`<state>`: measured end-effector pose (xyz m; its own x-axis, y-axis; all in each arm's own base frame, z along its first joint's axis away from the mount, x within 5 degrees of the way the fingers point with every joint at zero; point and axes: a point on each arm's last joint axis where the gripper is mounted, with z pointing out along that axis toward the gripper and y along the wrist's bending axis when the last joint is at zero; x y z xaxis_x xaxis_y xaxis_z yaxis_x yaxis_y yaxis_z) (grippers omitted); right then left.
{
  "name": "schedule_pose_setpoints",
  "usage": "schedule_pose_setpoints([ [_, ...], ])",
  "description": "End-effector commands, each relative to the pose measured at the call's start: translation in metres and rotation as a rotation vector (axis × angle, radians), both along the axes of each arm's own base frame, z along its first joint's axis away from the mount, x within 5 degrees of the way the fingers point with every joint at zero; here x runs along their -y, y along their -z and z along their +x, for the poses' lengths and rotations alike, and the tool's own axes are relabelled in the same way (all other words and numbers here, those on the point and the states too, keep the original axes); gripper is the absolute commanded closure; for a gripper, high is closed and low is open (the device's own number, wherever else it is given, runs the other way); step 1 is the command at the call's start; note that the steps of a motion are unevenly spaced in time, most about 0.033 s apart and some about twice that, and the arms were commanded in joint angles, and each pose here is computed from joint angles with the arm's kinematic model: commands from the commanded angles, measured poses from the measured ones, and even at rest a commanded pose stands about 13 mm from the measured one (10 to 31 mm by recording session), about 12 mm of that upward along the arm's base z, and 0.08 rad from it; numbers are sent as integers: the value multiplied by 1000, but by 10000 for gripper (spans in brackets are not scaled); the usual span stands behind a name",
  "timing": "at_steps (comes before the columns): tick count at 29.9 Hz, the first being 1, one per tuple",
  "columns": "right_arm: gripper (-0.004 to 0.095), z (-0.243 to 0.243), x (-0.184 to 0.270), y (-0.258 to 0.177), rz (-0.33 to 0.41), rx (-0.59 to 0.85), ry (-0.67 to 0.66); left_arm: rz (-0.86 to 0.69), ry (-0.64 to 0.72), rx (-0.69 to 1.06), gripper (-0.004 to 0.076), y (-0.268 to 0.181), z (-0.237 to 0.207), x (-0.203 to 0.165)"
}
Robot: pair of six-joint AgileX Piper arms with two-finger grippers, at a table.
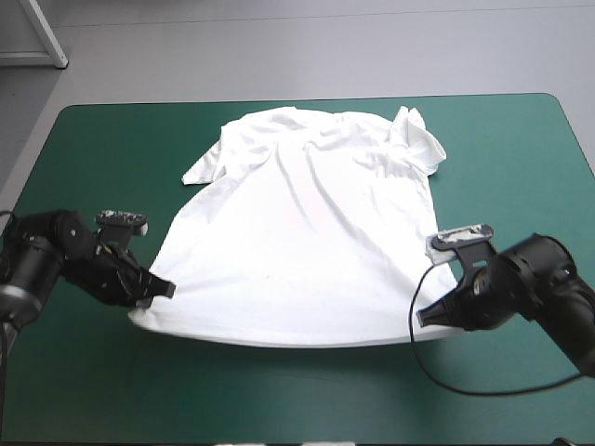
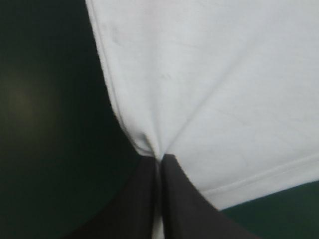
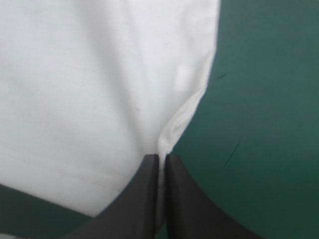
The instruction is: Fold the cloth
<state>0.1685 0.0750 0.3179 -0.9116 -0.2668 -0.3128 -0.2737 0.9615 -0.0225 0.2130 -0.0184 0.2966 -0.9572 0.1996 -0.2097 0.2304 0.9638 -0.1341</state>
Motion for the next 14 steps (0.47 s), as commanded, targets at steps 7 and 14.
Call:
schedule_pose_setpoints([
  [7,926,-68,17,28,166,-41,-20,29,31,-53,733,20,-73,11],
  [14,926,-75,21,48,137,-94,-11,16,36,-120,732,37,-84,17],
])
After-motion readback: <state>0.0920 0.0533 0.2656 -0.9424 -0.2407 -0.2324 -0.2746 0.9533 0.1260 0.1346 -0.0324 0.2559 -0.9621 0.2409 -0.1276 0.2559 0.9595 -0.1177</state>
